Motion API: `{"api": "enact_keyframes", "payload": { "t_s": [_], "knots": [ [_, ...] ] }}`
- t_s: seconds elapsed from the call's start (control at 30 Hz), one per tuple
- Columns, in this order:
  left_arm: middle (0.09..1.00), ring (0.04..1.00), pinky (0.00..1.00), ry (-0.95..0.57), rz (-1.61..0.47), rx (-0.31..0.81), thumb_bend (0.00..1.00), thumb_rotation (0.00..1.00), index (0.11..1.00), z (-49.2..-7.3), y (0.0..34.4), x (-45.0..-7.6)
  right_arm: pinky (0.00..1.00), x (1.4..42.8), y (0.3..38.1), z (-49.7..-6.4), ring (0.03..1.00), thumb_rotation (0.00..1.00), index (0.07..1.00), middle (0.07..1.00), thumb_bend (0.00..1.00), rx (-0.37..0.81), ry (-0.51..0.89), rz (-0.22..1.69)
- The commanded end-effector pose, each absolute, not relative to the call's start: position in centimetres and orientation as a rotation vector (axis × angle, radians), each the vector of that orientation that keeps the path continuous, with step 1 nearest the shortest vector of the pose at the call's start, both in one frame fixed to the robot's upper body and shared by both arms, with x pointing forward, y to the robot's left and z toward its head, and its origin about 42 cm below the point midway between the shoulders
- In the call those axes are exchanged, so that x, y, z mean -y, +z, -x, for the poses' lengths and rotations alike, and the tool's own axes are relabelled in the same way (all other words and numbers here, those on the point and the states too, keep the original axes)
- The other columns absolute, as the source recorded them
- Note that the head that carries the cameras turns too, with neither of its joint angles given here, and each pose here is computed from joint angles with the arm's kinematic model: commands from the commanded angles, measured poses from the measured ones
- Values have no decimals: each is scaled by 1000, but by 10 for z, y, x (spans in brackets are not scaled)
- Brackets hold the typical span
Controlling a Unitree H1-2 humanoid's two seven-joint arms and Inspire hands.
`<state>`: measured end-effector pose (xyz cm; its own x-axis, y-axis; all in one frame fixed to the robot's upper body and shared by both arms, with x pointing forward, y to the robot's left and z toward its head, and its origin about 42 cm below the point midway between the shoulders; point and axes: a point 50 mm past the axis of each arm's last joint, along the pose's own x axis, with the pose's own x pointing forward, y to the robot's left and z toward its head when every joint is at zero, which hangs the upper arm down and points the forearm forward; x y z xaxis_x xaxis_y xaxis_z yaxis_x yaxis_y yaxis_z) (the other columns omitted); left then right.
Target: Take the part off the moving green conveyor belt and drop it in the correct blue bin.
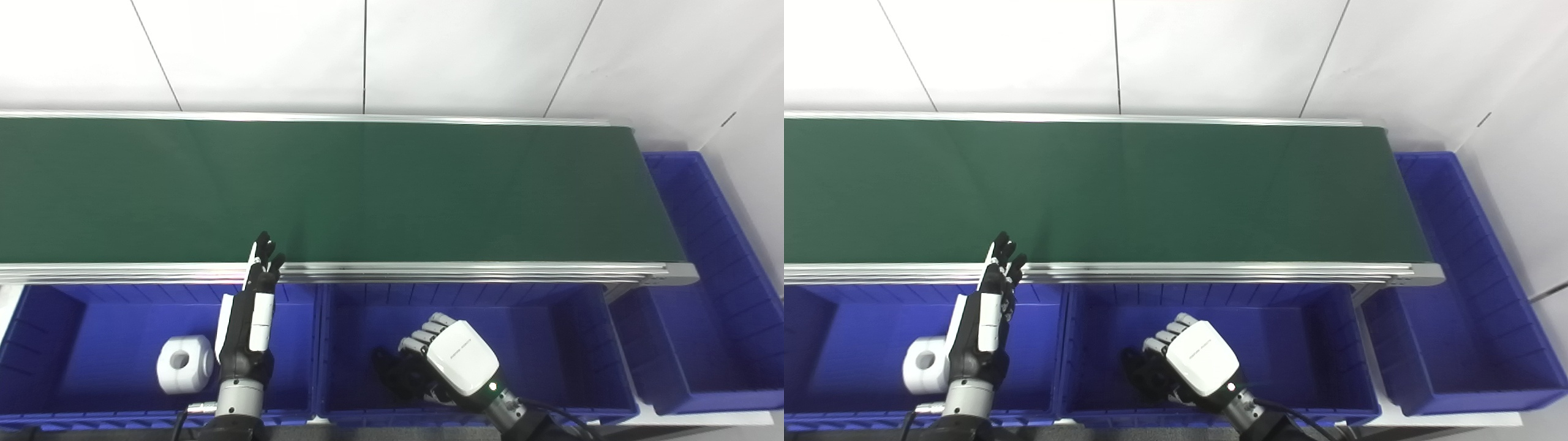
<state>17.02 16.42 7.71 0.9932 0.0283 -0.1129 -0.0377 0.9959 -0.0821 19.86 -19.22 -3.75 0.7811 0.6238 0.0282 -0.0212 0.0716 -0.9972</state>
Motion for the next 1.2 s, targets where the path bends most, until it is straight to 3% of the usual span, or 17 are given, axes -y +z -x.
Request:
{"api": "enact_keyframes", "payload": {
  "t_s": [0.0,0.17,0.6,0.77,0.8,0.9,0.93,1.07,1.17],
  "knots": [
    [1000,956,1000,44,87,-59,682,1000,1000,-172,86,-165,983,187,-33,-203,970,686,946,980,902,515,461,1442],
    [1000,955,1000,42,79,-62,687,1000,1000,-172,87,-167,1000,185,-33,-202,991,750,992,1000,954,504,456,1454],
    [1000,953,1000,38,80,-63,682,995,1000,-172,84,-167,1000,183,-32,-205,947,724,961,978,943,549,446,1396],
    [1000,950,1000,38,79,-62,687,991,1000,-171,81,-165,872,180,-20,-204,872,741,923,924,844,634,452,1239],
    [1000,950,1000,38,79,-63,681,996,1000,-170,81,-165,777,179,-16,-204,832,776,895,901,795,661,453,1202],
    [1000,949,1000,43,82,-71,654,997,1000,-168,80,-163,746,170,3,-200,833,787,879,905,730,721,487,978],
    [1000,945,1000,43,80,-72,656,989,1000,-167,79,-163,716,164,11,-198,822,834,879,900,715,744,482,906],
    [1000,944,1000,39,63,-69,656,983,1000,-165,78,-162,671,142,44,-189,781,898,852,856,729,826,375,695],
    [1000,942,1000,36,46,-66,646,999,1000,-164,76,-162,650,134,64,-184,785,950,861,864,743,813,294,561]
  ]
}}
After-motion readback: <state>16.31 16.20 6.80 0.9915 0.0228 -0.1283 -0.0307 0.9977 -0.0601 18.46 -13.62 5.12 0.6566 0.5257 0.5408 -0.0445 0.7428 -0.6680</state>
